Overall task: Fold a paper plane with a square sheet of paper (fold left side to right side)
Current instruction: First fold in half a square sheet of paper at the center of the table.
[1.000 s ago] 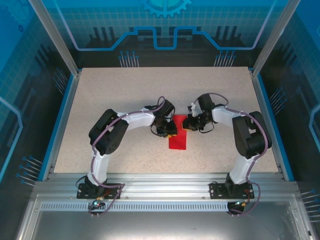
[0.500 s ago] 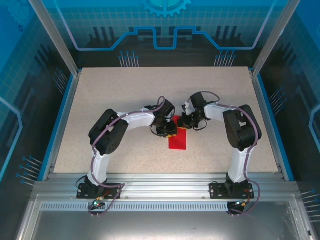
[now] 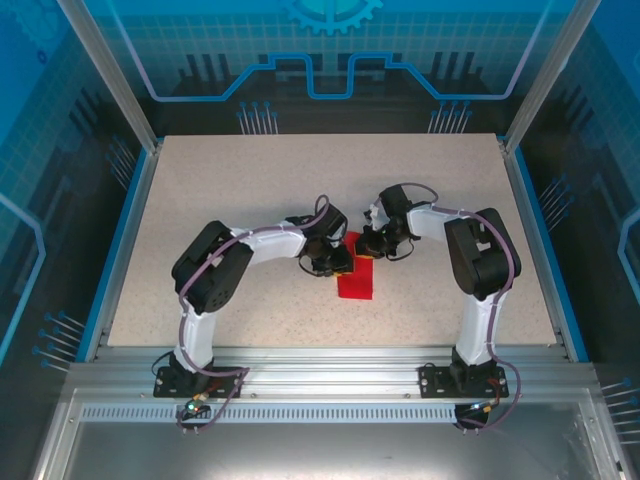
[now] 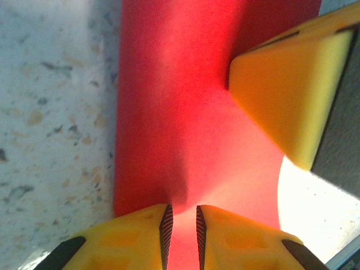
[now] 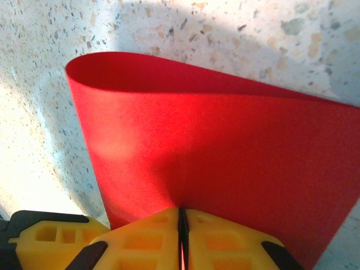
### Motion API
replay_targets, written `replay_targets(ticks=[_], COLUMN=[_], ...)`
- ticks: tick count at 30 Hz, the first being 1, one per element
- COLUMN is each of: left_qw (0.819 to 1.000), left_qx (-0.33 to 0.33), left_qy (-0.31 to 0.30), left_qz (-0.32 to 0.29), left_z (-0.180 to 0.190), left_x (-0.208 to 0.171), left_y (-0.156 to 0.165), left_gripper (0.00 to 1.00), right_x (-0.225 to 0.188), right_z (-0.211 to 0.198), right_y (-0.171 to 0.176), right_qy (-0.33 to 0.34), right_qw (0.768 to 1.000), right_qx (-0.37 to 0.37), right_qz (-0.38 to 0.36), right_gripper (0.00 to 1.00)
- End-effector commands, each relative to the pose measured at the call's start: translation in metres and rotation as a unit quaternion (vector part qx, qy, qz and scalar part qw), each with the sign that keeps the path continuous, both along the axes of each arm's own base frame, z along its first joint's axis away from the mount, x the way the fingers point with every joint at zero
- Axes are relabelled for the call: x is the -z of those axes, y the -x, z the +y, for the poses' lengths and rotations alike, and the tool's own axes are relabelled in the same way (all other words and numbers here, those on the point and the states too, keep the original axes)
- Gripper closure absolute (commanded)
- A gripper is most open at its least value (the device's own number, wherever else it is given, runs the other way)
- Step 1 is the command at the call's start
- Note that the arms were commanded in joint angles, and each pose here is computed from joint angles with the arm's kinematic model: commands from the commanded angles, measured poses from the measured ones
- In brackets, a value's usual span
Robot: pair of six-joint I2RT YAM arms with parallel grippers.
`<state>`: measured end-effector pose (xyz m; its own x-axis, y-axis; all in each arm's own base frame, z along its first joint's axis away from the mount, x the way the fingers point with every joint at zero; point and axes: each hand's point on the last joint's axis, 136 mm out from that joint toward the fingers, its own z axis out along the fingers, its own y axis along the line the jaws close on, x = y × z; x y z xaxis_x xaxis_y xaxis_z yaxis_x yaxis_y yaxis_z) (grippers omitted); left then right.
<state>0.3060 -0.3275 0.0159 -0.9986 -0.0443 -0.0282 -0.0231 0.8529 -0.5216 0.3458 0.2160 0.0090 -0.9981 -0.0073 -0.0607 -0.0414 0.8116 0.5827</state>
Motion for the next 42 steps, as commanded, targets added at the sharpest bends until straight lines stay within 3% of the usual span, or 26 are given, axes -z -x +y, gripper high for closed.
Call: replay_targets(ticks=[1,10,25,35,42], left_qw=[0.998,0.998,0.995,0.994,0.994], left_qx=[0.018,0.038,0.073,0.078,0.076], left_qy=[-0.041,0.000,0.055,0.051,0.074], left_qz=[0.051,0.056,0.043,0.058,0.027], left_z=[0.021,0.013,-0.008,-0.006,-0.004], left_x=[0.017,0.013,0.000,0.011,-0.018], left_y=[0.041,0.073,0.099,0.119,0.111], left_gripper=[0.75,0.74,0.73,0.73,0.72], right_x=[0.041,0.043,0.045,0.045,0.042], right_z=[-0.024,-0.025,-0.025,-0.025,-0.025], right_y=[0.023,0.025,0.027,0.028,0.028], right_qy=[0.077,0.078,0.078,0.079,0.072], right_qw=[0.995,0.995,0.995,0.995,0.995], right_qx=[0.014,0.014,0.014,0.015,0.016], right_qz=[0.057,0.062,0.065,0.066,0.062], right_gripper=[0.89,0.90,0.89,0.90,0.90])
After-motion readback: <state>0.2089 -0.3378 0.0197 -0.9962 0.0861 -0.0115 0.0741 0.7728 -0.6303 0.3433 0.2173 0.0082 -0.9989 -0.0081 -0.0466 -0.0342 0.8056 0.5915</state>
